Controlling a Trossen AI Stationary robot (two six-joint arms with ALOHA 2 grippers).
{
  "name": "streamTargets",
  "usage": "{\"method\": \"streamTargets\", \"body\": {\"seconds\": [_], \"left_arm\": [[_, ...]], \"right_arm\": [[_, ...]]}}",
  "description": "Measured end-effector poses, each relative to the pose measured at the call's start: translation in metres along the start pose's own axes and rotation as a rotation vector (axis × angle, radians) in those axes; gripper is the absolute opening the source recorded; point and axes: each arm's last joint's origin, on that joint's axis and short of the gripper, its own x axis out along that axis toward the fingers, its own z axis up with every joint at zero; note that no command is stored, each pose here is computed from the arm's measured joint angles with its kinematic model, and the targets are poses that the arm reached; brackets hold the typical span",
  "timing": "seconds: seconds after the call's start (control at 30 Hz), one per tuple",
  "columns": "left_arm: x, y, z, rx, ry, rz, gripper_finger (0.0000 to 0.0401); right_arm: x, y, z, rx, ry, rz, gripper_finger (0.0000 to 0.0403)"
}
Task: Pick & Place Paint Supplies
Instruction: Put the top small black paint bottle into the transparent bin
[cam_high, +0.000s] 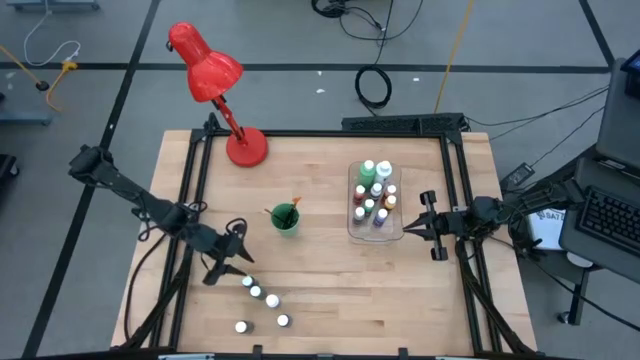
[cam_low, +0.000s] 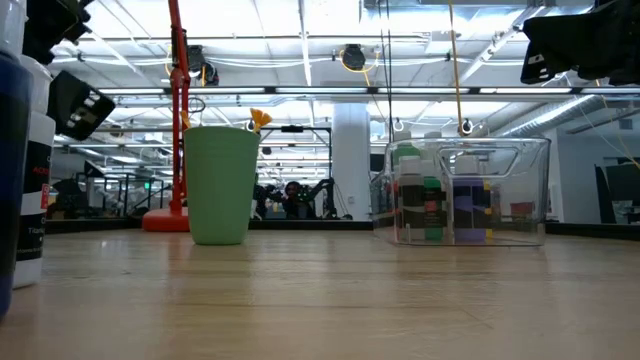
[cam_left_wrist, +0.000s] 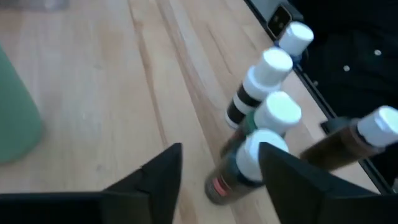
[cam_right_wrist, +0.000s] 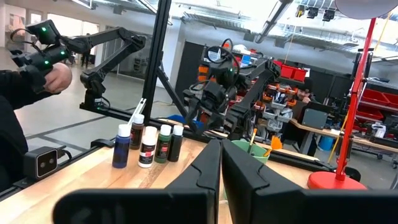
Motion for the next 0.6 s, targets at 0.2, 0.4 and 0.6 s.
{"method": "streamTargets", "body": {"seconds": [0.2,0.4,0.6], "left_arm": [[0.0,0.0,-0.001,-0.005,0.006,-0.024,0.0276],[0.0,-0.005,0.0,-0.017,0.006,-0.101,0.0298],[0.007,-0.015,0.0,0.025,-0.02,-0.099,0.0299]], "right_arm": [[0.0,0.0,0.0,0.0,0.001,0.0,0.0009],[0.0,0.0,0.0,0.0,0.003,0.001,0.0009],[0.0,0.0,-0.001,0.0,0.009,0.002,0.0009]]}}
